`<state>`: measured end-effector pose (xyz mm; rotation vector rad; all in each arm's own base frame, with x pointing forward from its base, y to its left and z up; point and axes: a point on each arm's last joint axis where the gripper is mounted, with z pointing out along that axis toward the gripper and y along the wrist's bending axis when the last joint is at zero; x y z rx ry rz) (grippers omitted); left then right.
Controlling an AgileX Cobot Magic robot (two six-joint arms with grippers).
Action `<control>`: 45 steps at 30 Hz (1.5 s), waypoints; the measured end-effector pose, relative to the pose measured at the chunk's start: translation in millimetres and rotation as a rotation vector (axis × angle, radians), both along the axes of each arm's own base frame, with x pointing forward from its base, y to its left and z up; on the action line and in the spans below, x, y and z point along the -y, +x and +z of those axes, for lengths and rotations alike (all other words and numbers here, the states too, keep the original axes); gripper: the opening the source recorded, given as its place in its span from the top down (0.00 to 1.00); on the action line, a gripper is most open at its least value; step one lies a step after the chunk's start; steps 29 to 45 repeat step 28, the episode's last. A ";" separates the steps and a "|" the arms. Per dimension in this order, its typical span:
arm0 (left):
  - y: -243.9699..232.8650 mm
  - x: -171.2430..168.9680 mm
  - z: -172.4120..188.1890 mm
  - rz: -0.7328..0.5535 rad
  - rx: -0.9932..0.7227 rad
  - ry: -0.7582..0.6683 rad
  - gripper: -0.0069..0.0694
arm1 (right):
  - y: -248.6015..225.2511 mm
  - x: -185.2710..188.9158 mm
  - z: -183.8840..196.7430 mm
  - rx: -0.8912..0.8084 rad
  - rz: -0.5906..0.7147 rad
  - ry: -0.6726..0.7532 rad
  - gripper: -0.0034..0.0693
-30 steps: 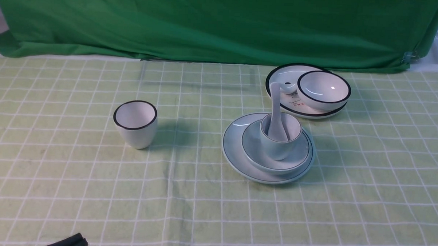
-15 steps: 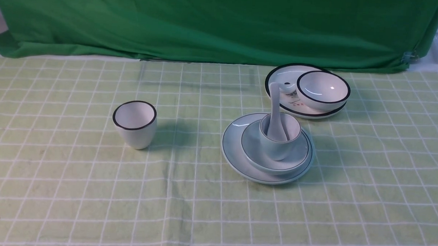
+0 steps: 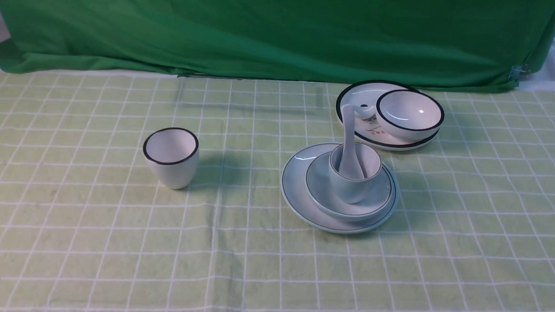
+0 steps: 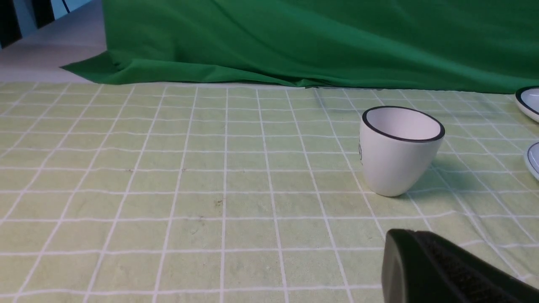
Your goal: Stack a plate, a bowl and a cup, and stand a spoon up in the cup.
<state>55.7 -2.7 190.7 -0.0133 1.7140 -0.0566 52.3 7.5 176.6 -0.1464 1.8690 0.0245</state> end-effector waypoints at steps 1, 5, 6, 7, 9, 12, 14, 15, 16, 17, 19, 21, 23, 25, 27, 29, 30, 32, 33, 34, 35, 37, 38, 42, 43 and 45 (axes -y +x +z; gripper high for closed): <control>0.0 0.0 0.0 0.000 0.000 0.000 0.91 | 0.0 0.0 0.0 0.000 0.000 0.000 0.74; 0.0 0.0 -0.1 0.000 -0.001 -0.001 0.91 | 0.0 0.0 0.0 0.000 0.000 0.000 0.72; 0.0 0.0 -0.2 0.000 -0.002 -0.001 0.91 | 0.0 0.0 0.0 0.000 0.000 0.000 0.72; 0.0 0.0 -0.2 0.000 -0.002 -0.001 0.91 | 0.0 0.0 0.0 0.000 0.000 0.000 0.72; 0.0 0.0 -0.2 0.000 -0.002 0.000 0.91 | 0.0 0.0 0.0 0.000 0.000 0.000 0.71; 0.0 0.0 -0.2 0.000 -0.002 0.001 0.91 | 0.0 0.0 0.0 0.000 0.000 0.000 0.70; 0.0 0.0 -0.2 0.000 -0.002 0.001 0.91 | 0.0 0.0 0.0 0.000 0.000 0.000 0.69; 0.0 0.0 -0.2 0.000 -0.002 0.001 0.91 | 0.0 0.0 0.0 0.000 0.000 0.000 0.69; 0.0 0.0 -0.2 0.000 -0.002 0.001 0.91 | 0.0 0.0 0.0 0.000 0.000 0.000 0.68; 0.0 0.0 -0.2 0.000 -0.002 0.001 0.91 | 0.0 0.0 0.0 0.000 0.000 0.000 0.68; 0.0 0.0 -0.2 -0.001 -0.002 0.002 0.91 | 0.0 0.0 0.0 0.000 0.000 0.000 0.68; 0.0 0.0 -0.2 -0.001 -0.002 0.002 0.91 | 0.0 0.0 0.0 0.000 0.000 0.000 0.68; 0.0 0.0 -0.3 0.005 -0.003 0.004 0.91 | 0.0 0.0 0.0 0.000 0.000 0.000 0.68; 0.0 0.0 -0.3 -0.001 -0.003 0.004 0.91 | 0.0 0.0 0.0 0.000 0.000 0.000 0.67; -0.1 0.0 -0.4 -0.001 -0.004 0.004 0.91 | 0.0 0.0 0.0 0.000 0.000 0.000 0.67; -0.1 0.0 -0.4 -0.001 -0.004 0.004 0.91 | 0.0 0.0 0.0 0.000 0.000 0.000 0.66; -0.1 0.0 -0.4 -0.001 -0.004 0.004 0.91 | 0.0 0.0 0.0 0.000 0.000 0.000 0.66; -0.1 0.0 -0.4 -0.001 -0.004 0.004 0.91 | 0.0 0.0 0.0 0.000 0.000 0.000 0.66; -0.1 0.0 -0.4 -0.001 -0.004 0.004 0.91 | 0.0 0.0 0.0 0.000 0.000 0.000 0.66; -0.1 0.0 -0.4 -0.001 -0.004 0.004 0.91 | 0.0 0.0 0.0 0.000 0.000 0.000 0.66; -0.1 0.0 -0.4 -0.001 -0.004 0.004 0.91 | 0.0 0.0 0.0 0.000 0.000 0.000 0.66; -0.1 0.0 -0.4 -0.001 -0.004 0.004 0.91 | 0.0 0.0 0.0 0.000 0.000 0.000 0.66; -0.1 0.0 -0.4 -0.001 -0.004 0.004 0.91 | 0.0 0.0 0.0 0.000 0.000 0.000 0.66; -0.1 0.0 -0.4 -0.001 -0.004 0.004 0.91 | 0.0 0.0 0.0 0.000 0.000 0.000 0.66; -0.1 0.0 -0.4 -0.001 -0.004 0.004 0.91 | 0.0 0.0 0.0 0.000 0.000 0.000 0.66; -0.1 0.0 -0.4 -0.001 -0.004 0.004 0.91 | 0.0 0.0 0.0 0.000 0.000 0.000 0.66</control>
